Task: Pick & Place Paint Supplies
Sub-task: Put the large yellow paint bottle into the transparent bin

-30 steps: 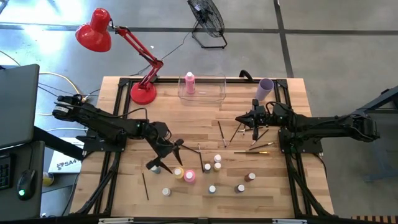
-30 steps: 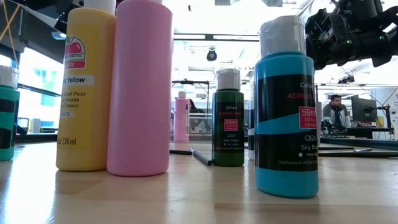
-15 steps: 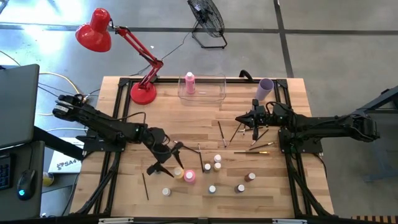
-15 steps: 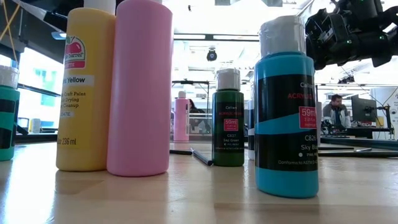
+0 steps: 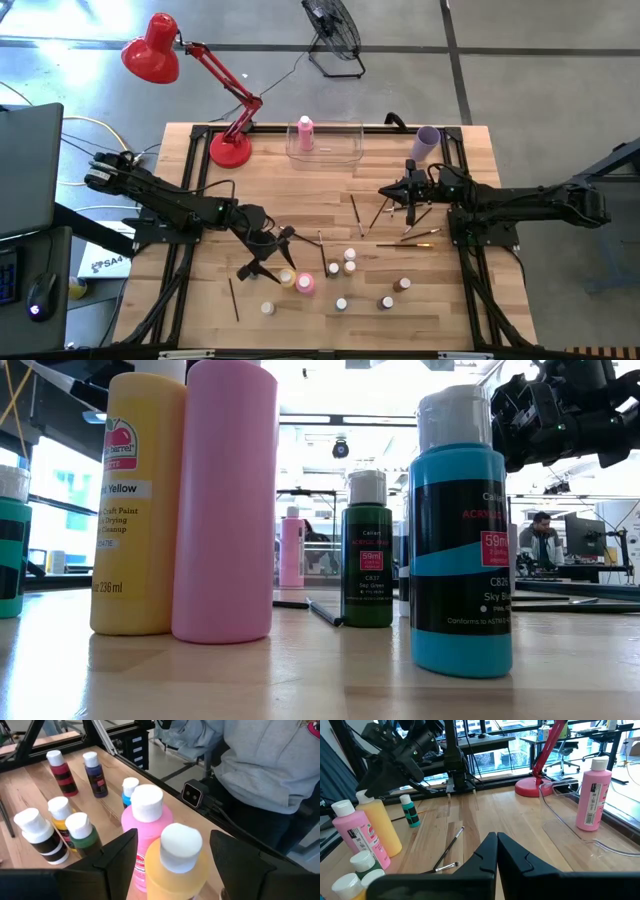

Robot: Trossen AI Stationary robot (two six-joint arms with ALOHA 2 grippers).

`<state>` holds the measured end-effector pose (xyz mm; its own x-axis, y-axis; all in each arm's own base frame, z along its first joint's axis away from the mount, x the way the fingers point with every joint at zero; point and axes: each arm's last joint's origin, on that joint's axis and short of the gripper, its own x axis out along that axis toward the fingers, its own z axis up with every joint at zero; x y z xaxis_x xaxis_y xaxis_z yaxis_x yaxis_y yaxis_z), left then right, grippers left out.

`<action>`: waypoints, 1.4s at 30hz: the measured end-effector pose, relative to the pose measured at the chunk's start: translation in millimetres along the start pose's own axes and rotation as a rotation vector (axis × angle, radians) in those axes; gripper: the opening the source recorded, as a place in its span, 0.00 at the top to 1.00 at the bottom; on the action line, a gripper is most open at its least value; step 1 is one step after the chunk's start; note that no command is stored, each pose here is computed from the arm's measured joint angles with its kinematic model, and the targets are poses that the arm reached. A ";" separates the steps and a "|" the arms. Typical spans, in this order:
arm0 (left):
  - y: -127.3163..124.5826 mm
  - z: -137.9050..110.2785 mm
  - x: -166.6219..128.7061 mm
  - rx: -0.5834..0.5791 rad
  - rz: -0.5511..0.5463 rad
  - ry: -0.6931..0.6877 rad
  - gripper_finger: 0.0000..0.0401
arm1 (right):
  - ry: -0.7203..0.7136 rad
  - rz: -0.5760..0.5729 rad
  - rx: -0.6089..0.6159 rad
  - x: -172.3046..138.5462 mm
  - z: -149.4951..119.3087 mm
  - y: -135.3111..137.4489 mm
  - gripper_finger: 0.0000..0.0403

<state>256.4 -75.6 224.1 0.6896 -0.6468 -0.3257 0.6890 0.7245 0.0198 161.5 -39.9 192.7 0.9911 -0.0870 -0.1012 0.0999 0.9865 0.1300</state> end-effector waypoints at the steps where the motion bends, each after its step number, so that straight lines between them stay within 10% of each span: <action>1: 0.0 0.0 0.0 0.000 0.000 0.000 0.39 | 0.000 0.000 0.000 0.0 0.0 0.0 0.99; 42: 5.5 -10.4 16.7 -0.001 -0.041 -0.013 0.39 | 0.009 -0.001 0.002 0.0 -0.8 -0.1 0.99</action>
<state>269.3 -79.9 208.9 0.6636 -0.6792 -0.3137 0.7167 0.6974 0.0060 161.4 -39.8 191.9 0.9902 -0.0867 -0.1098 0.1010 0.9862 0.1315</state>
